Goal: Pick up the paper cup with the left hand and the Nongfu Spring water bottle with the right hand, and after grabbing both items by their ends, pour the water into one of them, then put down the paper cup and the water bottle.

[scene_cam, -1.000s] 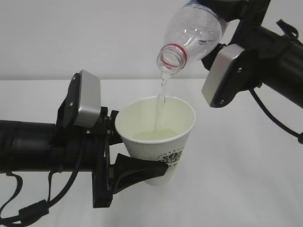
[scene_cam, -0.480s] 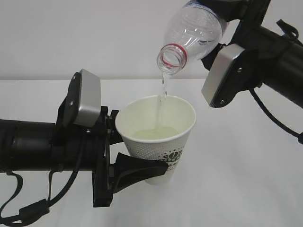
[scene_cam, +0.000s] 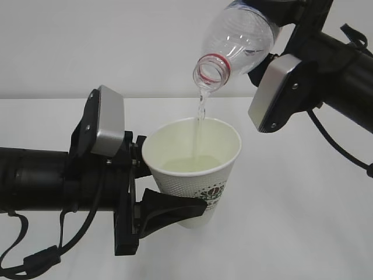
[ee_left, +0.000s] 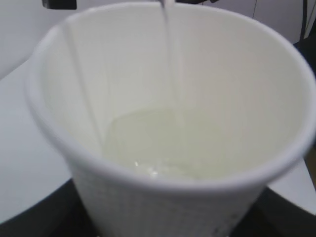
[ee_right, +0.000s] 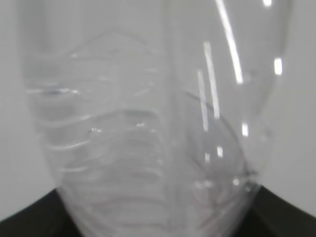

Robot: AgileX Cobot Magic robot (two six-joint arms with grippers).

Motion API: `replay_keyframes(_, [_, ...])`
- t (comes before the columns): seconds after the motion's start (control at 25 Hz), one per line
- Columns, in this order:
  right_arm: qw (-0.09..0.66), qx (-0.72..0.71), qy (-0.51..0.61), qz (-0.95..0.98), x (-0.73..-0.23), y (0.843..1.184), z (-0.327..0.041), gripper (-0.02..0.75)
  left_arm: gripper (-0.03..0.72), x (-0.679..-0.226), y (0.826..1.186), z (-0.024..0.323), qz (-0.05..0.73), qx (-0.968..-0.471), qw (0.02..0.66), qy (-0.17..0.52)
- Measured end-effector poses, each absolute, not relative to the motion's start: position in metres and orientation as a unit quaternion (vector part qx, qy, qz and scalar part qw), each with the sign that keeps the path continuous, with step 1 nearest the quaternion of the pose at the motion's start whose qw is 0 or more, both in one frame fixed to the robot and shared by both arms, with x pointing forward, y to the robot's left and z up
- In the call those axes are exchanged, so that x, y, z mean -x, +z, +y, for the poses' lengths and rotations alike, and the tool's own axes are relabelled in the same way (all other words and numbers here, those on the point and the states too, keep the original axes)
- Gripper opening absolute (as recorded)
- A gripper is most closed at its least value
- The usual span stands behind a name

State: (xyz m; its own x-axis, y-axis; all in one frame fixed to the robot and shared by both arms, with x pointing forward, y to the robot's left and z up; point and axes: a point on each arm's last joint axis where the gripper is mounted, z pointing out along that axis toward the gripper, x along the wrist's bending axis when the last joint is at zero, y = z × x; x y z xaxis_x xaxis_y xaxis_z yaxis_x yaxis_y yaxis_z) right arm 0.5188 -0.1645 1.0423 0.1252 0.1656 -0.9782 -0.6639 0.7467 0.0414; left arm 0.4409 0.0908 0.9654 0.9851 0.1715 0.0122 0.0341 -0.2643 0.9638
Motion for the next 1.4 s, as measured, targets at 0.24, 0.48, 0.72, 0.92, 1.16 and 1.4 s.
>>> replay_keyframes(0.24, [0.720,0.208,0.288,0.596,-0.5189,1.0423,-0.1646,0.469,0.491,-0.4409,0.9654,0.0908,0.065,-0.793,0.603,0.057])
replay_keyframes(0.48, [0.720,0.208,0.288,0.595,-0.5189,1.0423,-0.1646,0.469,0.491,-0.4410,0.9653,0.0909,0.065,-0.794,0.602,0.057])
replay_keyframes(0.72, [0.720,0.208,0.288,0.595,-0.5189,1.0423,-0.1646,0.469,0.491,-0.4416,0.9643,0.0913,0.068,-0.797,0.598,0.060])
replay_keyframes(0.92, [0.721,0.209,0.287,0.595,-0.5189,1.0423,-0.1646,0.469,0.491,-0.4417,0.9642,0.0913,0.068,-0.797,0.597,0.060])
replay_keyframes(1.16, [0.721,0.209,0.288,0.595,-0.5188,1.0425,-0.1645,0.469,0.491,-0.4417,0.9641,0.0914,0.068,-0.797,0.597,0.060])
replay_keyframes(1.4, [0.721,0.209,0.288,0.595,-0.5188,1.0425,-0.1645,0.469,0.491,-0.4417,0.9641,0.0914,0.068,-0.797,0.597,0.060])
